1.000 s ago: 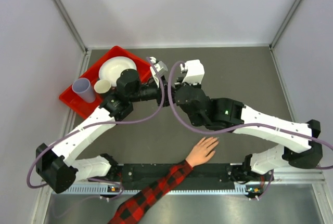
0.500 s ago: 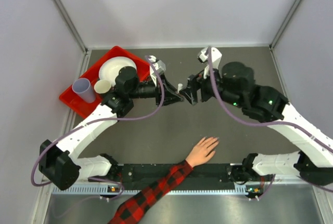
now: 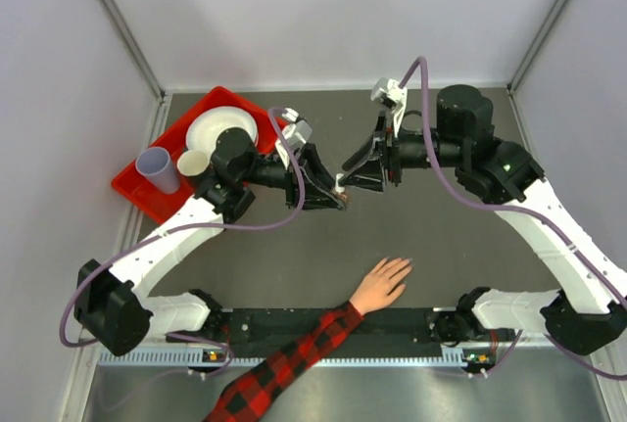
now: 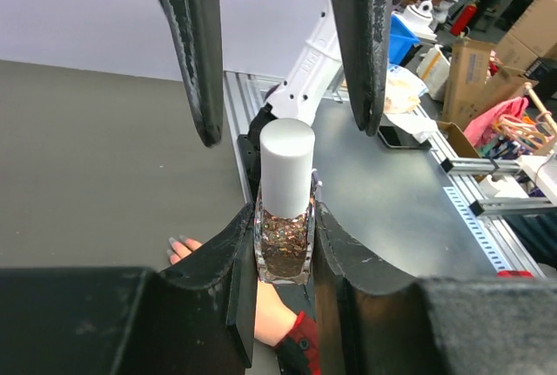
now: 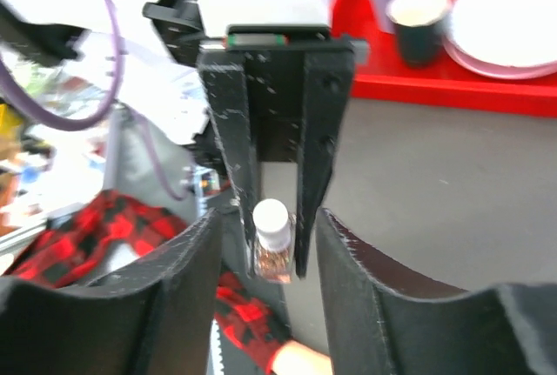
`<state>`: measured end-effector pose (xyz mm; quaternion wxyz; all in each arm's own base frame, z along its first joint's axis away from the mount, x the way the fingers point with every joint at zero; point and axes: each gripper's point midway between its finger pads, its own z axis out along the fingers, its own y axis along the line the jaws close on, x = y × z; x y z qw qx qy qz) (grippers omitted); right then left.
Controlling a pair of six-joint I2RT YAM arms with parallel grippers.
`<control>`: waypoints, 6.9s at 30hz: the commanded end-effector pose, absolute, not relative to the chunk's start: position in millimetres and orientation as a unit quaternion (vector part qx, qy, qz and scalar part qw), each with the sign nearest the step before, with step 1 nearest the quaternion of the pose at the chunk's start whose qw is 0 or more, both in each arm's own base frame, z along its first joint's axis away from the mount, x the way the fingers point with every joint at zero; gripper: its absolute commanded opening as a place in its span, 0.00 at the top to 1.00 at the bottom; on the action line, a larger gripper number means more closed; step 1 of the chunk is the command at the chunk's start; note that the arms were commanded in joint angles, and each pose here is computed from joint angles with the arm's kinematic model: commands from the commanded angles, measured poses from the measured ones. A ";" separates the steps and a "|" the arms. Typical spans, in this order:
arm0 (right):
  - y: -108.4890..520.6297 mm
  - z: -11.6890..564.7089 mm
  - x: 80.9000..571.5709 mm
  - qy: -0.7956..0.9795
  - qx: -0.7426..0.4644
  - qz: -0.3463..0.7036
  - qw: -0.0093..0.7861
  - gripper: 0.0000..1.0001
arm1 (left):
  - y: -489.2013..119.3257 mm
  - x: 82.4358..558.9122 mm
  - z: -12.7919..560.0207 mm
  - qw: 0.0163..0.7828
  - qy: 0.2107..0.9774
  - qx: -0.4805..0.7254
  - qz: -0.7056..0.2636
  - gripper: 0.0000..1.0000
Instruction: Paint the nails
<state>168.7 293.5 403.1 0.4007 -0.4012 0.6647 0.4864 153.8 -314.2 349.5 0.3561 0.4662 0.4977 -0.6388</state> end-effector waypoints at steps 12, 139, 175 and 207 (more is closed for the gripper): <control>307.7 410.5 156.0 0.610 -0.443 0.548 0.364 0.76 | -309.4 139.2 366.3 0.378 0.457 0.490 -0.639 1.00; 314.6 423.3 146.5 0.569 -0.452 0.600 0.336 0.60 | -303.1 132.2 377.1 0.376 0.441 0.488 -0.652 1.00; 321.0 415.9 163.9 0.724 -0.249 0.203 0.610 0.49 | -284.4 243.9 354.2 0.559 0.616 0.343 -0.436 1.00; 322.6 410.6 148.4 0.621 -0.447 0.529 0.366 0.76 | -304.6 139.0 368.7 0.393 0.458 0.499 -0.622 1.00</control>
